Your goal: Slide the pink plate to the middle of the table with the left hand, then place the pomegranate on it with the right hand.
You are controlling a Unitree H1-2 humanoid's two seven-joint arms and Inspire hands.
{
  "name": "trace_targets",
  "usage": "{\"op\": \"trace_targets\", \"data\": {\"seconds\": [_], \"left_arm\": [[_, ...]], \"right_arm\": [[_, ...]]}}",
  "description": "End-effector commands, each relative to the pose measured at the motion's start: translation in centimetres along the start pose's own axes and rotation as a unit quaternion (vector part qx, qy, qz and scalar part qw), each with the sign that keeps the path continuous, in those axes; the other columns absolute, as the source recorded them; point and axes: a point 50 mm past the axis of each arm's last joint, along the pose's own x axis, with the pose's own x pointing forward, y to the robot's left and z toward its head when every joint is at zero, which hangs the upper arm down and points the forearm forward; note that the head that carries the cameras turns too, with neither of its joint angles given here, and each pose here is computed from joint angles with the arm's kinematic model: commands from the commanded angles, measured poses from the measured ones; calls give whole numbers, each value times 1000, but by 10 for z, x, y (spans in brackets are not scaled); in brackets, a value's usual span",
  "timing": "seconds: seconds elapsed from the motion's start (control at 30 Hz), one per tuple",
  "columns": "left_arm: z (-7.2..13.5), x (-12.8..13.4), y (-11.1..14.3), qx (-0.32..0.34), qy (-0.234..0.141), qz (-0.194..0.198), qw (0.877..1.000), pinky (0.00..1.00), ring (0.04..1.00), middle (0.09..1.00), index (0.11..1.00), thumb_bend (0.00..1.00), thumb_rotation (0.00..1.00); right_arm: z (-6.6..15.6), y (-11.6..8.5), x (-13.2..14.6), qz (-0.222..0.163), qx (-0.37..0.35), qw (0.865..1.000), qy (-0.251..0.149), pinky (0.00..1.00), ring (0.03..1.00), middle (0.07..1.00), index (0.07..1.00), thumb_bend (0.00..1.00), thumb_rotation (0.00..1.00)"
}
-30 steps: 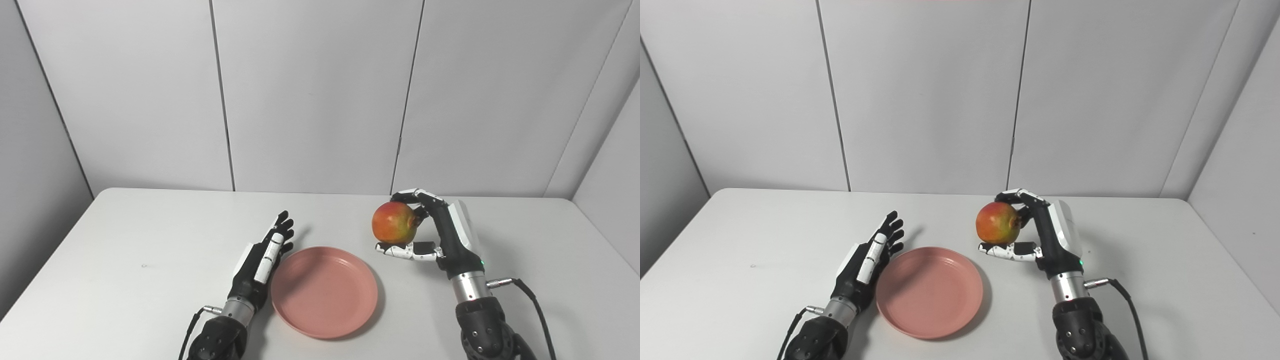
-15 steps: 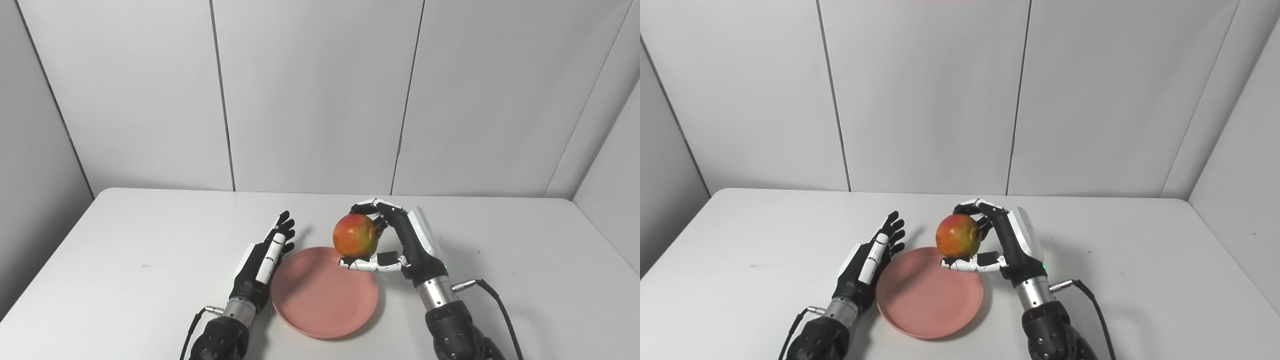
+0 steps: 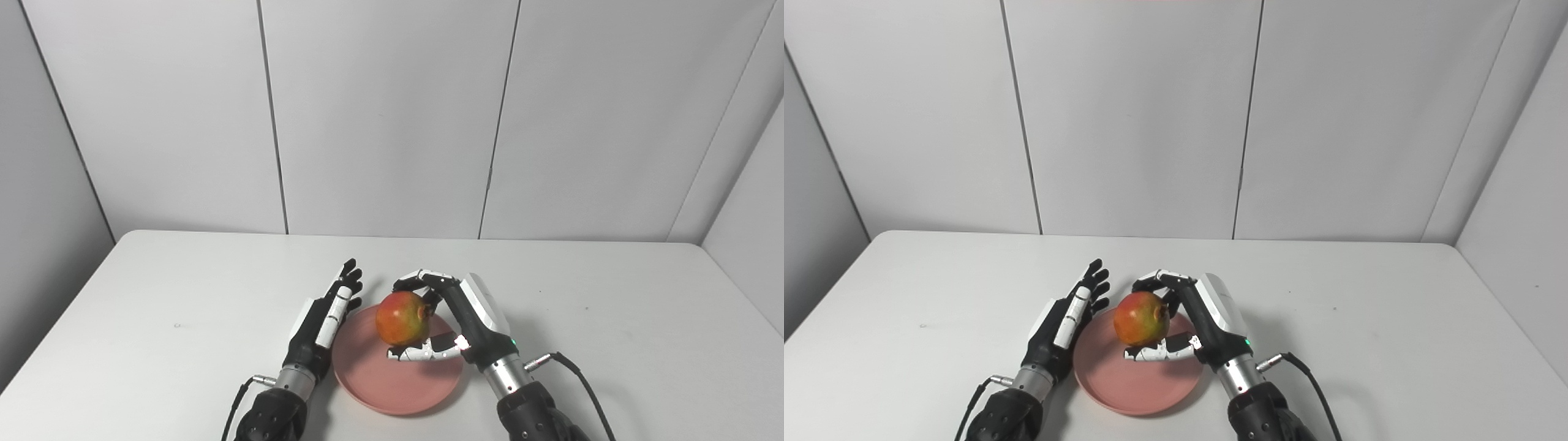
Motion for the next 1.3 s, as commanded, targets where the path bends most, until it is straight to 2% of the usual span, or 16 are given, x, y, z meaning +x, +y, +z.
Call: {"op": "trace_targets", "data": {"seconds": [0.0, 0.5, 0.7, 0.73, 0.8, 0.87, 0.9, 0.93, 1.0, 1.13, 1.27], "left_arm": [[-5, -4, -8, -1, -2, 0, 1000, 926, 961, 972, 963, 518, 1000], [-5, -4, -7, -3, 4, -1, 1000, 936, 968, 972, 969, 530, 1000], [-5, -4, -7, 1, 4, -3, 1000, 934, 968, 975, 974, 535, 1000], [-4, -4, -7, 1, 4, -3, 1000, 931, 966, 974, 973, 531, 1000], [-4, -4, -7, 3, 2, 0, 1000, 926, 963, 971, 968, 524, 1000], [-4, -4, -7, 6, 1, 1, 1000, 925, 963, 971, 965, 518, 1000], [-3, -4, -7, 7, 1, 2, 1000, 926, 963, 971, 965, 518, 1000], [-3, -4, -7, 8, 1, 2, 1000, 928, 964, 973, 964, 519, 1000], [-4, -4, -7, 6, -2, 1, 1000, 926, 962, 972, 961, 519, 1000], [-4, -3, -7, 6, -3, 0, 1000, 929, 965, 975, 960, 516, 1000], [-5, -3, -7, 6, -5, -2, 1000, 939, 972, 982, 968, 522, 1000]], "right_arm": [[11, -5, 11, -10, -9, 999, -43, 378, 392, 487, 553, 509, 0], [-10, 9, 4, 20, -56, 997, -54, 384, 395, 479, 557, 509, 0], [-14, 9, 4, 23, -72, 996, -52, 450, 423, 489, 539, 511, 0], [-14, 9, 4, 24, -74, 996, -52, 485, 510, 485, 521, 516, 1], [-13, 9, 4, 25, -83, 995, -52, 529, 584, 493, 502, 519, 2], [-13, 9, 4, 28, -93, 994, -51, 585, 651, 643, 498, 509, 107], [-13, 9, 4, 30, -98, 994, -49, 588, 655, 654, 497, 508, 115], [-12, 9, 3, 31, -102, 993, -48, 630, 700, 710, 498, 507, 135], [-12, 9, 3, 33, -109, 992, -49, 682, 753, 766, 498, 506, 148], [-12, 9, 3, 32, -122, 990, -59, 739, 808, 820, 498, 507, 157], [-11, 8, 4, 42, -130, 989, -50, 778, 838, 839, 499, 505, 165]]}}
